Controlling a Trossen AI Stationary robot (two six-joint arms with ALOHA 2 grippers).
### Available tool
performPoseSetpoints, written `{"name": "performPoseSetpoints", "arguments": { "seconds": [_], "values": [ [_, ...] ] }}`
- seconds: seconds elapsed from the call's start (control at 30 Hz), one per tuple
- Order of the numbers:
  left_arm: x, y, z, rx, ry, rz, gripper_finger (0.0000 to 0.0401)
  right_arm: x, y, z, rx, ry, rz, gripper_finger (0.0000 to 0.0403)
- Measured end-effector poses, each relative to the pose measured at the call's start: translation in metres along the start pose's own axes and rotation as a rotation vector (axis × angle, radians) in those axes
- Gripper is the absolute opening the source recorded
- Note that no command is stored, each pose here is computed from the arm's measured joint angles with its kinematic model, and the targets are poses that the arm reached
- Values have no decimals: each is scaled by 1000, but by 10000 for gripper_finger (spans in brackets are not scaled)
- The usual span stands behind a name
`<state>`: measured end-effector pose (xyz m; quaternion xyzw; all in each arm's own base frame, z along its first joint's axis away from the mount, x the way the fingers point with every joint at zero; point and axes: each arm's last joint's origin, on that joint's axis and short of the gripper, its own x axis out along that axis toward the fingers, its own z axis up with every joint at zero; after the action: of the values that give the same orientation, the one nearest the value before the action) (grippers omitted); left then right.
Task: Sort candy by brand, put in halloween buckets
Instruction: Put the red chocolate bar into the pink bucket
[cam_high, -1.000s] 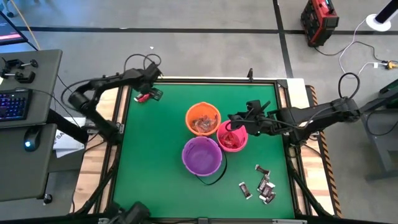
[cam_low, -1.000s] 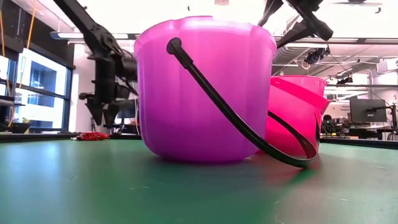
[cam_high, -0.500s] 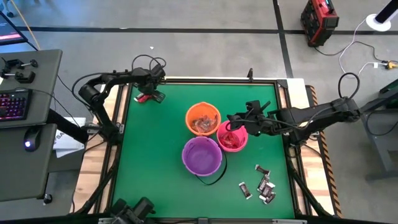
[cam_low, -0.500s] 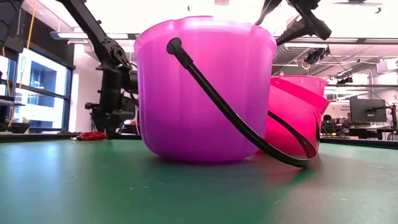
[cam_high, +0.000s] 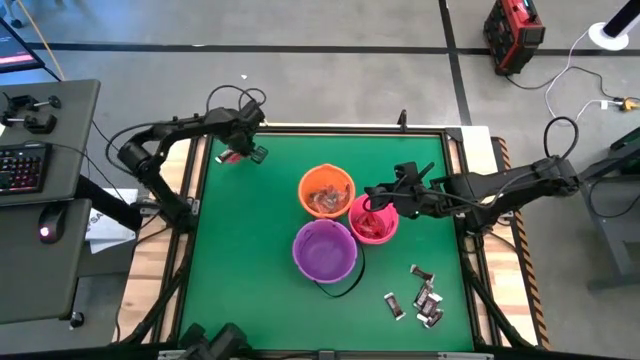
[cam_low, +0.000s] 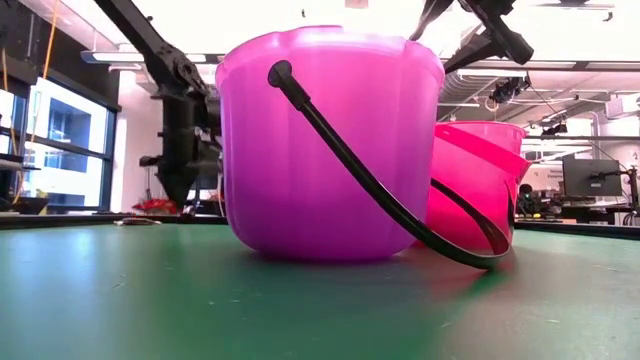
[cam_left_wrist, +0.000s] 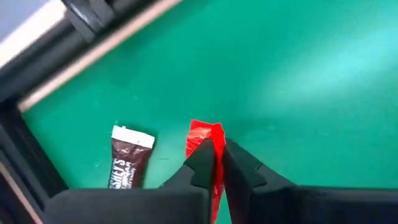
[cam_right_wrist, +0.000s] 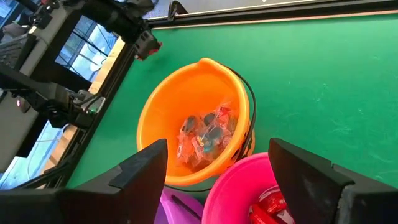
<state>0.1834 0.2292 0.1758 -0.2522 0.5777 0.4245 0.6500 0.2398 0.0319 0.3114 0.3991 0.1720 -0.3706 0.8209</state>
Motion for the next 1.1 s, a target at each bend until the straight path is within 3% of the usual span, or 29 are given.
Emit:
{"name": "performPoseSetpoints", "arguments": {
  "seconds": [0.2, 0.37, 0.73, 0.87, 1.1],
  "values": [
    [-51, -22, -7, -7, -192, -140, 3, 0, 0, 0, -8, -9, -3, 273],
    [-97, -68, -27, 60, -359, -298, 1, 0, 0, 0, -4, -17, -5, 273],
    [-178, -203, -96, 169, -701, -943, 0, 1, 8, 7, 61, -57, 66, 273],
    [-181, -230, -103, 155, -793, -1025, 0, -5, 14, 16, 80, -101, 156, 273],
    [-157, -263, -89, 122, -870, -1131, 0, -21, 25, 33, 59, -195, 313, 273]
  ]
}}
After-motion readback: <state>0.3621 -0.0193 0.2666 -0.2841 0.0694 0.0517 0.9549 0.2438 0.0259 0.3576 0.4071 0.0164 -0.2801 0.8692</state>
